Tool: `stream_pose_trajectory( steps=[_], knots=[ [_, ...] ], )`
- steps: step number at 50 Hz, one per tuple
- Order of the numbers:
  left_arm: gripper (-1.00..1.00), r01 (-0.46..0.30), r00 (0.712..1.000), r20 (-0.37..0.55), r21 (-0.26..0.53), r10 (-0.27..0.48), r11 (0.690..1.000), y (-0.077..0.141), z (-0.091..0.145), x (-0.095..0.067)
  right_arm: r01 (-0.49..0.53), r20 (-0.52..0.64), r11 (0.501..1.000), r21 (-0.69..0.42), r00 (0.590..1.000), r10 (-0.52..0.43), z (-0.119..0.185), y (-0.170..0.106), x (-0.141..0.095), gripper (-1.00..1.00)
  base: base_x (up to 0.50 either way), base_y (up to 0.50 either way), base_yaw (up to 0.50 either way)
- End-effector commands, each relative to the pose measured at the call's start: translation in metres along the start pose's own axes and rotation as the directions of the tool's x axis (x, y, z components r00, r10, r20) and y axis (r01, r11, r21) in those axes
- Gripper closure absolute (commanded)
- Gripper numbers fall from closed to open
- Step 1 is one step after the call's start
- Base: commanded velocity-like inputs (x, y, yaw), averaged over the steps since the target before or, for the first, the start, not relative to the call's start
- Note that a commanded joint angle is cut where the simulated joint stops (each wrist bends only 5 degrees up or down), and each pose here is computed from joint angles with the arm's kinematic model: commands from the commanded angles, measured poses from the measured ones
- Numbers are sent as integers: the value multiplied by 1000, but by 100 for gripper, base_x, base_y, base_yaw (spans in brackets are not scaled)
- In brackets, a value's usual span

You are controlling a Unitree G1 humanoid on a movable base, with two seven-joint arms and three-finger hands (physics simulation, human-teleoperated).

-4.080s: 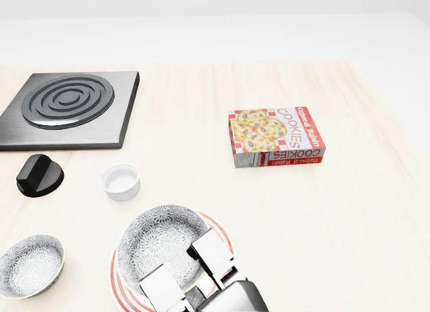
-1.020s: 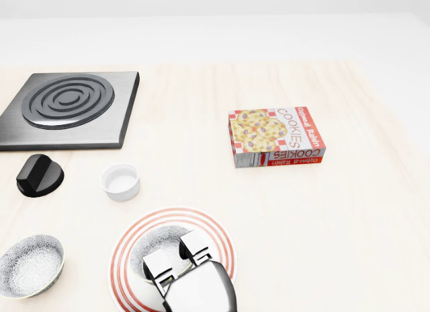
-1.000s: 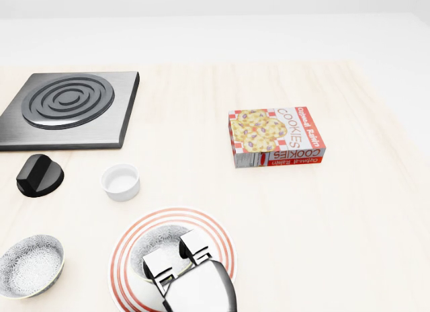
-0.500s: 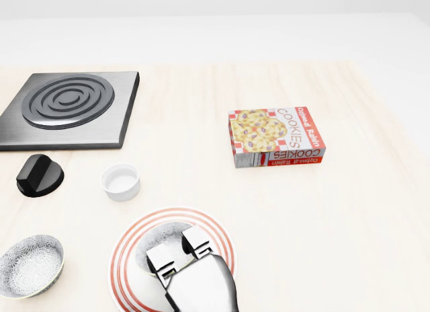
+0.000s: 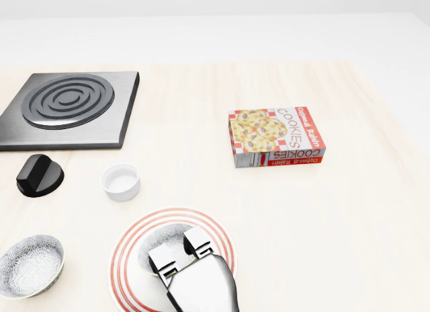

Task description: Pick the akita bowl next to the plate and place it on the plate.

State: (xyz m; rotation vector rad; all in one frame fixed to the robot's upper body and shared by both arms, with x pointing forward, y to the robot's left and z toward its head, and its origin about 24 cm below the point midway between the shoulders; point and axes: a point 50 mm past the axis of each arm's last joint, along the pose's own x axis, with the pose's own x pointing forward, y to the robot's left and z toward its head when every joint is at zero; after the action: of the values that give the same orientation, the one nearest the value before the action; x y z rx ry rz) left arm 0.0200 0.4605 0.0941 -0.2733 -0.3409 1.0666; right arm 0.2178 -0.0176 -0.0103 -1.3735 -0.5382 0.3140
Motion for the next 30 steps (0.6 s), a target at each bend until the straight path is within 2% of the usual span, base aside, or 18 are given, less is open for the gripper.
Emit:
stream_pose_trajectory(
  steps=[1,23,24,25,26,27,30],
  knots=[
    [-100,0,1000,-1,0,0,1000,0,-1,0,-2,44,998,-65,999,5,3,0,2,100,0,0,0],
    [-100,1,1000,-1,0,-1,1000,-1,0,0,13,36,998,-56,999,-11,3,-3,-2,99,0,0,0],
    [-100,1,1000,-1,0,-1,1000,-1,0,0,18,32,998,-52,999,-17,3,-4,-3,80,0,0,0],
    [-100,0,1000,-1,0,0,1000,-1,0,0,25,32,998,-53,999,-24,3,-6,-4,5,0,0,0],
    [-100,-1,1000,-1,0,1,1000,-1,0,0,35,30,998,-49,999,-34,3,-8,-5,-56,0,0,0],
    [-100,0,1000,0,1,0,1000,-1,1,0,72,20,997,-39,997,-72,3,-16,-8,-100,0,0,0],
    [-100,0,1000,2,0,0,1000,-2,2,0,133,5,991,-23,991,-133,1,-31,-15,-100,0,0,0]
  ],
)
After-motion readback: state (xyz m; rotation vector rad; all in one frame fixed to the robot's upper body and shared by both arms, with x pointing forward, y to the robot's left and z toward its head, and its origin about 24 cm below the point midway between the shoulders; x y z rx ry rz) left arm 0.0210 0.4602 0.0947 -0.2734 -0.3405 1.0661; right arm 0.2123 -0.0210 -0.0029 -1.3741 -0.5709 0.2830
